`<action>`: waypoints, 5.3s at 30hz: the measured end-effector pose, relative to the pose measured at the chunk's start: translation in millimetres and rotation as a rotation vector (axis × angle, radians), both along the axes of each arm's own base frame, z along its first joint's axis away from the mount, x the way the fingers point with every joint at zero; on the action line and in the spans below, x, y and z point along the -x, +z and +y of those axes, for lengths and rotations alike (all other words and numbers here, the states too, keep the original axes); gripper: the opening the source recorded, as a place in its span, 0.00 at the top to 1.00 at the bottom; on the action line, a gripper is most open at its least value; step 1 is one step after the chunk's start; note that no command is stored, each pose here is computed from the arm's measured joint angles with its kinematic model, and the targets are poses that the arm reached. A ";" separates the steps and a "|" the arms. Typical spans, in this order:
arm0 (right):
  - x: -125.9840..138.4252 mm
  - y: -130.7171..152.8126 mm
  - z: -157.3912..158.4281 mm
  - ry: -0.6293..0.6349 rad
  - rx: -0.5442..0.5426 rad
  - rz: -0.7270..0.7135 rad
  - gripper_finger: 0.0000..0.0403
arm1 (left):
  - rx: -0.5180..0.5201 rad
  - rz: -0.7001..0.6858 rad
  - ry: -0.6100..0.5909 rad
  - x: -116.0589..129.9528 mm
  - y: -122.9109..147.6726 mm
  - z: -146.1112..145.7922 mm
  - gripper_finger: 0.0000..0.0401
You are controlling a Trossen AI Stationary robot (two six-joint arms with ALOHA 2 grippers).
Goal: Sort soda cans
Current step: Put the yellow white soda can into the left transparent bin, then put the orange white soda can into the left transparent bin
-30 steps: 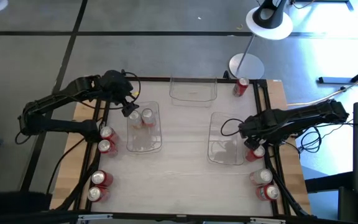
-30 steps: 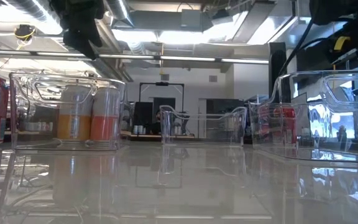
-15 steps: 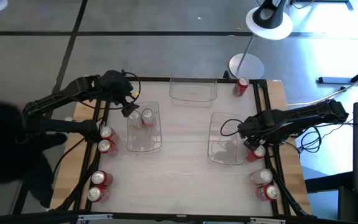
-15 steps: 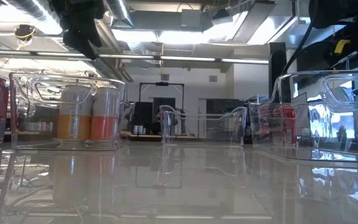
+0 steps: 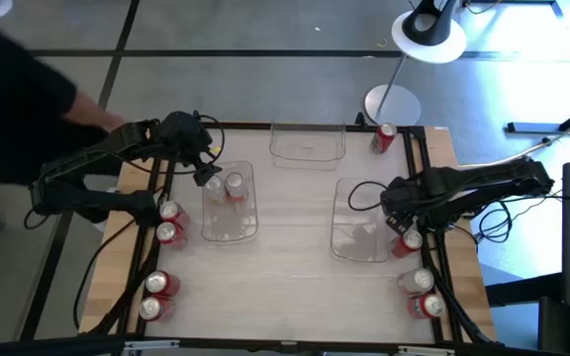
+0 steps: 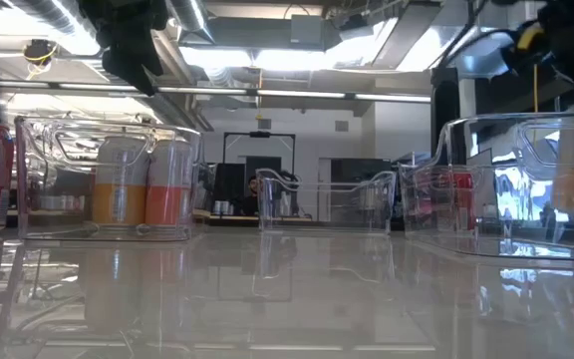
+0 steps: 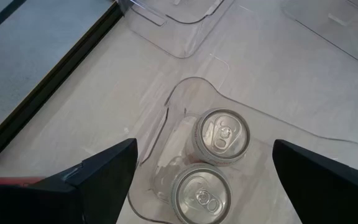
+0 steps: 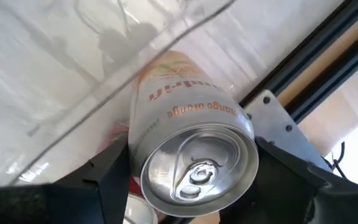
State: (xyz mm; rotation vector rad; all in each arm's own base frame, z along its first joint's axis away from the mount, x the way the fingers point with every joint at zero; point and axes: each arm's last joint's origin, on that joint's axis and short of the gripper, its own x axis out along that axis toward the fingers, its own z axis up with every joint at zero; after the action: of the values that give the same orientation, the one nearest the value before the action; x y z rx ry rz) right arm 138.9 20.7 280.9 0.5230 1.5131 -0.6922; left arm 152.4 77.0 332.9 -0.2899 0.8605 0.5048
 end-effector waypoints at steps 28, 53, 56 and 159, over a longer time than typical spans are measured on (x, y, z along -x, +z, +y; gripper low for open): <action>-137.2 79.6 15.5 0.364 0.275 -0.833 0.34 | 0.051 -0.023 -0.083 -7.8 0.0 -18.0 0.10; -264.5 6.3 9.9 0.578 0.366 -1.086 0.35 | 0.075 -0.138 -0.313 -16.9 9.2 -80.3 0.52; -266.2 10.2 10.0 0.584 0.386 -1.124 0.35 | 0.078 -0.108 -0.326 -18.2 -1.2 -82.9 0.70; -130.8 72.1 113.5 0.236 -0.048 -0.204 0.11 | 0.157 0.027 -0.224 -0.4 -41.5 -83.5 0.98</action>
State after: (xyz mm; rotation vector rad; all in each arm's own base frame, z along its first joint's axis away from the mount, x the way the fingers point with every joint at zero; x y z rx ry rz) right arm 269.7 134.2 353.0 0.4286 1.3745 -0.4071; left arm 152.8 -6.5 291.4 -0.3263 0.9477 0.2335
